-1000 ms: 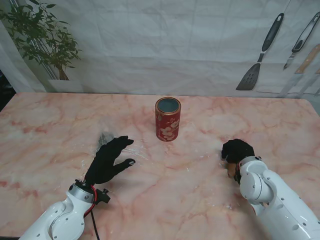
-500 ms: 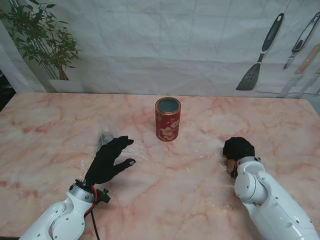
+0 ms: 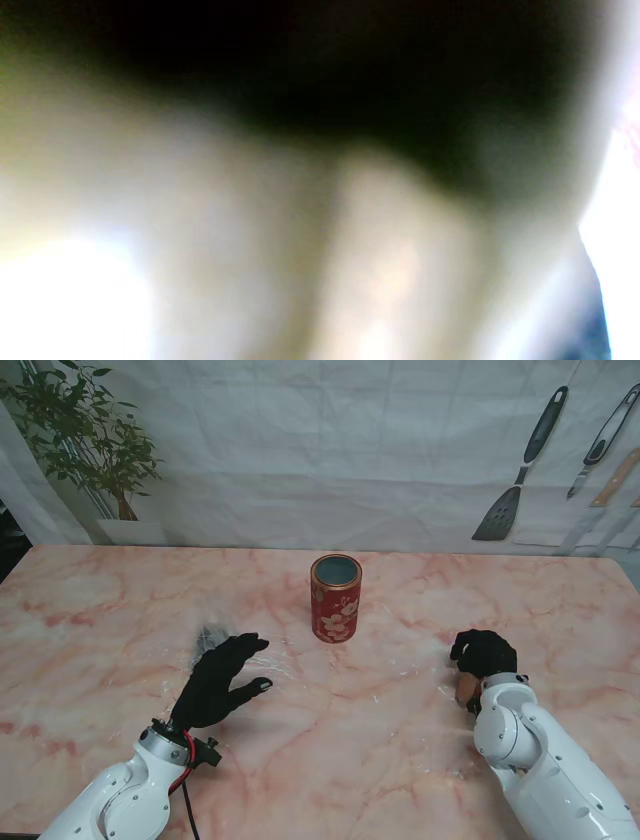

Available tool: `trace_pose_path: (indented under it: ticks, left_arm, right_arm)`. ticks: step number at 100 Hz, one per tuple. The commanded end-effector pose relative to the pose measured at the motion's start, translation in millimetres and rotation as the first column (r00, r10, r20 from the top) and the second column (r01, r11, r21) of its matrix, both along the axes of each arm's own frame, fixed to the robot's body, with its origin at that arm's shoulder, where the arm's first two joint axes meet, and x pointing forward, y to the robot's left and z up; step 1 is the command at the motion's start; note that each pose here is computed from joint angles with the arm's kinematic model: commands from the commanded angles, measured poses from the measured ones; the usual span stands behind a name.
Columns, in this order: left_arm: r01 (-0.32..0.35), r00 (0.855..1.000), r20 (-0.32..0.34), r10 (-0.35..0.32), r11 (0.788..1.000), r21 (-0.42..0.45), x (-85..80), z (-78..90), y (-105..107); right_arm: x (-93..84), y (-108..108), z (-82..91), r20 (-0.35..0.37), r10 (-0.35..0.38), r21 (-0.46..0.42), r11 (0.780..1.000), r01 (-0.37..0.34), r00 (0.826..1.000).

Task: Insert tea bags into the tea bag box

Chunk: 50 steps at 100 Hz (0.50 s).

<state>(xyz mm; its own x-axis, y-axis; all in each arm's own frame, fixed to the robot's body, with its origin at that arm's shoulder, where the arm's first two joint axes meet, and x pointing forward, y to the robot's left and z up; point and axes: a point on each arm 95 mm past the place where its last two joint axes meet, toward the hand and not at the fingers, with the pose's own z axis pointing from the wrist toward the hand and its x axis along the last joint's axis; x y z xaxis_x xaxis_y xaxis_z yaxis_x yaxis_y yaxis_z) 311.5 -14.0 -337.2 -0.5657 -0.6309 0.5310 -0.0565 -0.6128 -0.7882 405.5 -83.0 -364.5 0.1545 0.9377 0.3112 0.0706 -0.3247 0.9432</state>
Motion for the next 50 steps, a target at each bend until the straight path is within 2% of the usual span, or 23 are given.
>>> trace_pose_path:
  ticks: [1, 33, 50]
  left_arm:
    - [0.007, 1.0, 0.001, -0.007, 1.0, 0.007, 0.9, 2.8, -2]
    - [0.014, 1.0, -0.003, -0.014, 1.0, 0.016, 1.4, 2.9, -3]
    - [0.016, 1.0, -0.002, -0.015, 1.0, 0.022, 1.8, 3.2, -2]
  right_arm:
    - [1.2, 4, 3.5, 0.011, -0.002, 0.011, 1.0, 0.002, 1.0]
    - [6.2, 13, 7.5, 0.072, -0.072, 0.145, 0.988, 0.061, 0.995]
    - [13.0, 23, 14.2, 0.125, -0.136, 0.201, 0.974, 0.11, 0.983]
